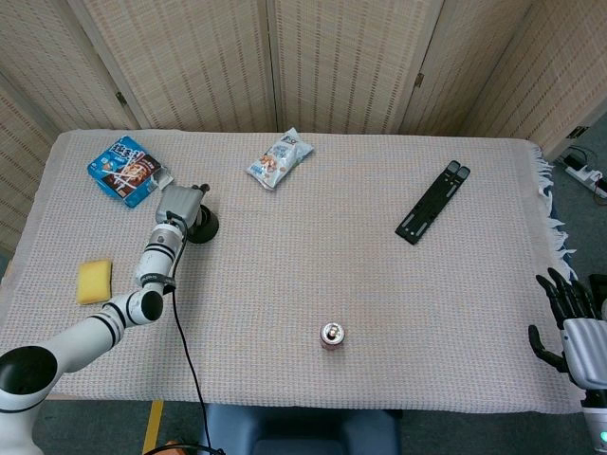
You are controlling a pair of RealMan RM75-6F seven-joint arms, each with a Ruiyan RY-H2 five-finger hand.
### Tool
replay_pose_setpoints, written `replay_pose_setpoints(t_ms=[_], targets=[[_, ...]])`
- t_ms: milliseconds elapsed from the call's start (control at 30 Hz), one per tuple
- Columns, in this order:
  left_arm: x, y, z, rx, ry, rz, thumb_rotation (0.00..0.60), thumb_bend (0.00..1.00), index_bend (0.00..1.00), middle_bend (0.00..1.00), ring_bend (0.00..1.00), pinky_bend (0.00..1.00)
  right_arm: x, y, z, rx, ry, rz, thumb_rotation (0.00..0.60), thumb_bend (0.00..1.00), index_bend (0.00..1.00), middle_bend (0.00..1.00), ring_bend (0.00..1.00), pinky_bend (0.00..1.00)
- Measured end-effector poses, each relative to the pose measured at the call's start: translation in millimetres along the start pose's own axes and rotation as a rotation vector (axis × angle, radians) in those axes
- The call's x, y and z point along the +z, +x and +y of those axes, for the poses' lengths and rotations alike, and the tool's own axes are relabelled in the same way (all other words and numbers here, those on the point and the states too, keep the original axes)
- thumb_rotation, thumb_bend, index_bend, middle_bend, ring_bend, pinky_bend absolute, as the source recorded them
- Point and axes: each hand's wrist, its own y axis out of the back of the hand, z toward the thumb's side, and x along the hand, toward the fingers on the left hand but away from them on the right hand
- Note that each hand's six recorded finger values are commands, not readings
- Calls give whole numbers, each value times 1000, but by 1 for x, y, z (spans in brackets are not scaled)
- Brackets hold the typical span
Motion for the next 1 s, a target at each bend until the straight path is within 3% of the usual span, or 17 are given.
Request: replay_pose_setpoints(t_ms=[400, 733, 1000], targets=[[8, -6, 11, 6, -43, -32, 600, 249, 82, 141, 710, 760, 2, -1, 1, 0, 2, 5, 600, 519, 0, 33, 87, 0], [15, -12, 16, 29, -96, -60, 600, 249, 203, 317, 782, 784, 2, -1, 0, 2, 3, 4, 600, 519, 0, 35, 88, 0], [11, -13, 10, -17, -161, -28, 580, 228, 211, 322, 780, 785, 3, -2, -1, 5, 1, 9, 600, 519, 0, 35, 87, 0]])
